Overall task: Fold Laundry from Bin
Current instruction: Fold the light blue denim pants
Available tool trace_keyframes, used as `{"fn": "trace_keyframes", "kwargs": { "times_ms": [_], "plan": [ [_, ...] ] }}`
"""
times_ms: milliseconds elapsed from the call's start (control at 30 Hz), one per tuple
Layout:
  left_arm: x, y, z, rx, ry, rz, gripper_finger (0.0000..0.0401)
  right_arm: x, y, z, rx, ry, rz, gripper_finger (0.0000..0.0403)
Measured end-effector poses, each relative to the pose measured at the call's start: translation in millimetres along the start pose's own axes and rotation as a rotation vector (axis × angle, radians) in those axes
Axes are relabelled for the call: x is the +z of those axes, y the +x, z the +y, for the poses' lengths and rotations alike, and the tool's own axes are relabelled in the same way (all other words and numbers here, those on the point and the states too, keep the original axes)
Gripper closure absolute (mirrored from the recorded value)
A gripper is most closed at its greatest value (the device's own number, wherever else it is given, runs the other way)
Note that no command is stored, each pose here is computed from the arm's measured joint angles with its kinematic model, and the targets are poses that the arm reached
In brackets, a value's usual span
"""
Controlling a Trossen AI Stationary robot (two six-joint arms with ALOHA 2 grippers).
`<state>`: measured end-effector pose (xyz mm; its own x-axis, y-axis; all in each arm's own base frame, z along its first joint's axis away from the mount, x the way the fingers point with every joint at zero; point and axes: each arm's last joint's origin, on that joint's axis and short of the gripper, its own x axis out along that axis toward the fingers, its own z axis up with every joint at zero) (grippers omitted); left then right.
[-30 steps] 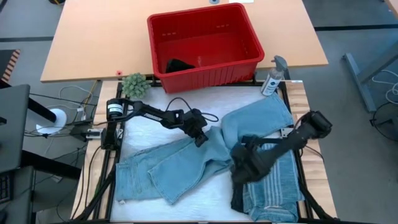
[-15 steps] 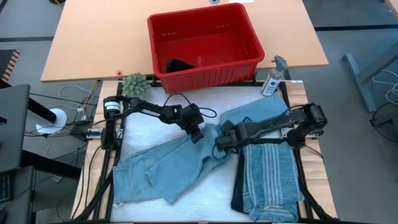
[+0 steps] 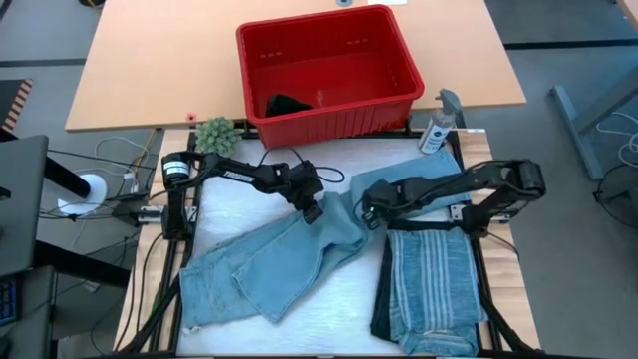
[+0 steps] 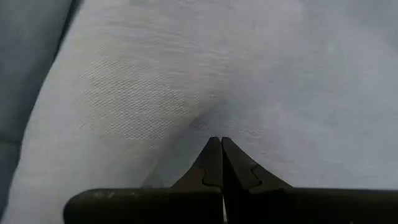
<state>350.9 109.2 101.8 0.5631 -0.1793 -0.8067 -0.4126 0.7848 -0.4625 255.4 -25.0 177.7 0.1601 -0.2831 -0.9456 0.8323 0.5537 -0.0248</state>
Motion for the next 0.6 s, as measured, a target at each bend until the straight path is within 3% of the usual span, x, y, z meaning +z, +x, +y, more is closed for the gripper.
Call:
{"fn": "trace_keyframes", "kwargs": {
  "times_ms": [233, 600],
  "plan": [
    [0.0, 0.1, 0.1, -0.001, 0.001, -0.002, 0.0401, -8.6, 27.2, -34.7, -0.069, 0.033, 0.100, 0.0386],
    [2.7, -4.3, -3.3, -0.018, -0.017, -0.008, 0.0401, -5.3, 30.1, -76.9, -0.324, 0.079, 0.260, 0.0386]
  ]
}}
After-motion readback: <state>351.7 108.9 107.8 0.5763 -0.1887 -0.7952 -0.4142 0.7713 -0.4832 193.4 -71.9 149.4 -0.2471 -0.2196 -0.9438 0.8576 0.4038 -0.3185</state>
